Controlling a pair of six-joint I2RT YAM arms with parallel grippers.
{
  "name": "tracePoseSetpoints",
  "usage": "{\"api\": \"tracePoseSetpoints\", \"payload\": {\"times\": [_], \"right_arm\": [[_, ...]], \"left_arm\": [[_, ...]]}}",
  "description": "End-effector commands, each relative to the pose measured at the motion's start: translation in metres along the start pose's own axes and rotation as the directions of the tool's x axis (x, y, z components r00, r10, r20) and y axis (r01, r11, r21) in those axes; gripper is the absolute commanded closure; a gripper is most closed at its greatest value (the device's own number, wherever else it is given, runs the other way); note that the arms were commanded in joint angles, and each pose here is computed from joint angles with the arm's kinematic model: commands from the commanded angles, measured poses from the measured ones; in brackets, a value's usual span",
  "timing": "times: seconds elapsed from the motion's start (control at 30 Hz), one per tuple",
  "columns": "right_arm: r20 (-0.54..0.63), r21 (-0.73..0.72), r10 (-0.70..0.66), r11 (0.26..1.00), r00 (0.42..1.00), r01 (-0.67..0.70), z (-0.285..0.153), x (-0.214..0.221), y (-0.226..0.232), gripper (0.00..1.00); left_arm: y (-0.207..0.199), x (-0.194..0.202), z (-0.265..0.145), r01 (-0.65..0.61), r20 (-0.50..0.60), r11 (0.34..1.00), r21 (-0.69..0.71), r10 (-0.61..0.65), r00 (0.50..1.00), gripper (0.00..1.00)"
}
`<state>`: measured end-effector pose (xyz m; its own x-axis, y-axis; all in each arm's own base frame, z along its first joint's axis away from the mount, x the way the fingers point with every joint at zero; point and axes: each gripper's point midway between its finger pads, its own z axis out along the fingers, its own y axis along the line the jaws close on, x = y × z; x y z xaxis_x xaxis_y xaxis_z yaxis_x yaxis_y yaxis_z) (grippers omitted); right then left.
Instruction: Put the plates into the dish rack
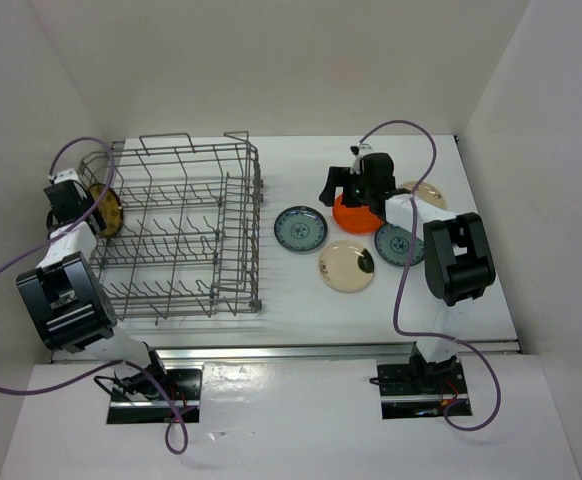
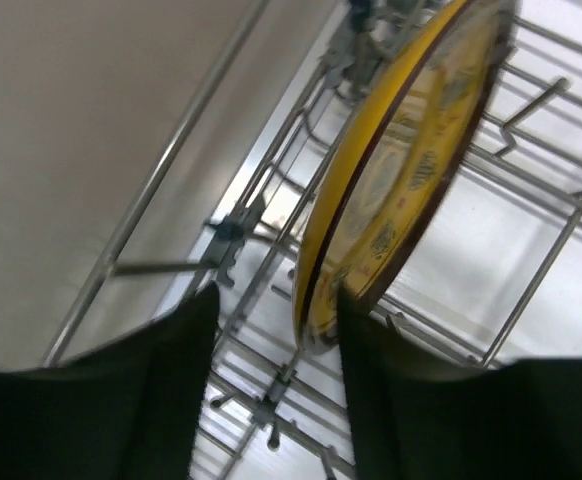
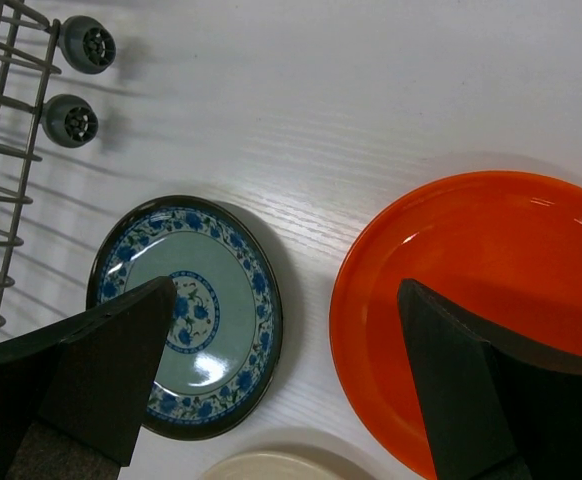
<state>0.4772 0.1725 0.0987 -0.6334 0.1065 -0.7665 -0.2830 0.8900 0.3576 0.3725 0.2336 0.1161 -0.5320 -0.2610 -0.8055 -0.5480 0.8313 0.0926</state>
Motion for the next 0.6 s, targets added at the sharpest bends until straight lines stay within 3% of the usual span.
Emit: {"api": "tracePoseSetpoints", "payload": {"times": [0.0,0.1,0.2,0.37,0.47,0.57], "right_arm": [[0.039,-0.019,-0.005,1.000,0.999,0.006,0.000,-0.009,0.002,0.00],[0.039,-0.019,-0.005,1.000,0.999,0.006,0.000,-0.009,0.002,0.00],[0.032,-0.017,-0.003,1.000,0.999,0.004,-0.004,-0.009,0.003,0.00],[0.000,-0.020,-0.004,1.000,1.000,0.004,-0.005,-0.001,0.002,0.00],[-0.058,-0.027,0.011,1.000,0.998,-0.013,-0.002,0.013,0.002,0.00],[-0.076,-0.021,0.017,1.000,0.997,-0.019,-0.003,0.018,0.001,0.00]], "left_arm": [[0.017,-0.005,-0.015,0.043,0.027,0.996,-0.077,-0.041,0.999,0.39],[0.022,-0.015,-0.027,0.062,0.068,0.993,-0.098,-0.056,0.996,0.16],[0.023,-0.044,-0.045,0.083,0.148,0.992,-0.097,-0.069,0.987,0.06],[0.028,-0.096,-0.087,0.164,0.261,0.983,-0.084,-0.137,0.956,0.03],[0.021,-0.142,-0.126,0.179,0.351,0.984,-0.010,-0.164,0.922,0.03],[-0.014,-0.167,-0.158,0.122,0.366,0.982,0.148,-0.168,0.915,0.03]]}}
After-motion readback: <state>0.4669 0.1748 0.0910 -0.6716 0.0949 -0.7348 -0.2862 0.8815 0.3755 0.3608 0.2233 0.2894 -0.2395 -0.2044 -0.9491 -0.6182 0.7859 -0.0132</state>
